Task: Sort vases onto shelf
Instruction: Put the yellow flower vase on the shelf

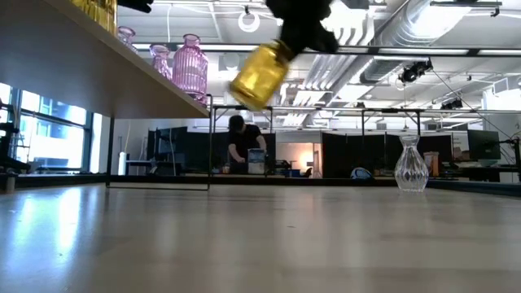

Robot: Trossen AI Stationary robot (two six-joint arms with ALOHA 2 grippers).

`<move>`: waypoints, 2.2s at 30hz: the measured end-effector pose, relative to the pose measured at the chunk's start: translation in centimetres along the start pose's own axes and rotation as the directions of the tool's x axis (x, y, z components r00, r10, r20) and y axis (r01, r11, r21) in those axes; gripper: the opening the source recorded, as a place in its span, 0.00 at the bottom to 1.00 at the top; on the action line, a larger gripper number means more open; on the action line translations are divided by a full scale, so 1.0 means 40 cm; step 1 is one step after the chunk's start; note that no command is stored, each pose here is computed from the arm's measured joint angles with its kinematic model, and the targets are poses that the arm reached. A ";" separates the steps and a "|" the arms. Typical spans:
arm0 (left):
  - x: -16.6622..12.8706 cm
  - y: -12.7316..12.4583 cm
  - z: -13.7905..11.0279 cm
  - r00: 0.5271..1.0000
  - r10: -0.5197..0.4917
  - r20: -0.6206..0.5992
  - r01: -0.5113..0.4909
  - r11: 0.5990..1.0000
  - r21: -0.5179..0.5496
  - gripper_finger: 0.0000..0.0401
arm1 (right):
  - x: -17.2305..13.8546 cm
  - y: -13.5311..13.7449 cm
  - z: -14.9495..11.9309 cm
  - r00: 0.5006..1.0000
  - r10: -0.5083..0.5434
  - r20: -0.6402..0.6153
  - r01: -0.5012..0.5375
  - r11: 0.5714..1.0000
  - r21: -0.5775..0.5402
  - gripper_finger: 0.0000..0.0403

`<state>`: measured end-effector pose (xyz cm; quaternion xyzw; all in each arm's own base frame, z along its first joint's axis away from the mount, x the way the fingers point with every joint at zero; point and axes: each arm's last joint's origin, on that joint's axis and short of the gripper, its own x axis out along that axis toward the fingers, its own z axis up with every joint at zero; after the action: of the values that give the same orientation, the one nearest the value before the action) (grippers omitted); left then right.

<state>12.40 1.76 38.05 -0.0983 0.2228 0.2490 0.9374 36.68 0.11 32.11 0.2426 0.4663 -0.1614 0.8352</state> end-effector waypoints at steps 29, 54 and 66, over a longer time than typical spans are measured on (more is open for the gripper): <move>0.103 -0.082 -0.030 0.894 -0.300 -0.332 0.330 0.943 0.035 0.26 | 0.005 0.195 0.134 0.986 0.161 0.034 -0.153 0.974 -0.165 0.01; 0.112 -0.111 -0.017 0.831 -0.460 -0.312 0.477 0.879 -0.024 0.26 | 0.045 0.170 0.184 0.971 0.223 0.082 -0.199 0.952 -0.233 0.01; 0.112 -0.117 -0.022 0.778 -0.524 -0.347 0.519 0.847 -0.117 0.26 | 0.066 0.153 0.202 0.974 0.203 0.105 -0.171 0.953 -0.250 0.01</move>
<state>17.93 -0.60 35.53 -0.2074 0.3556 -0.0414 0.9104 46.75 0.61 35.01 0.1722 0.4021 -0.0393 0.8984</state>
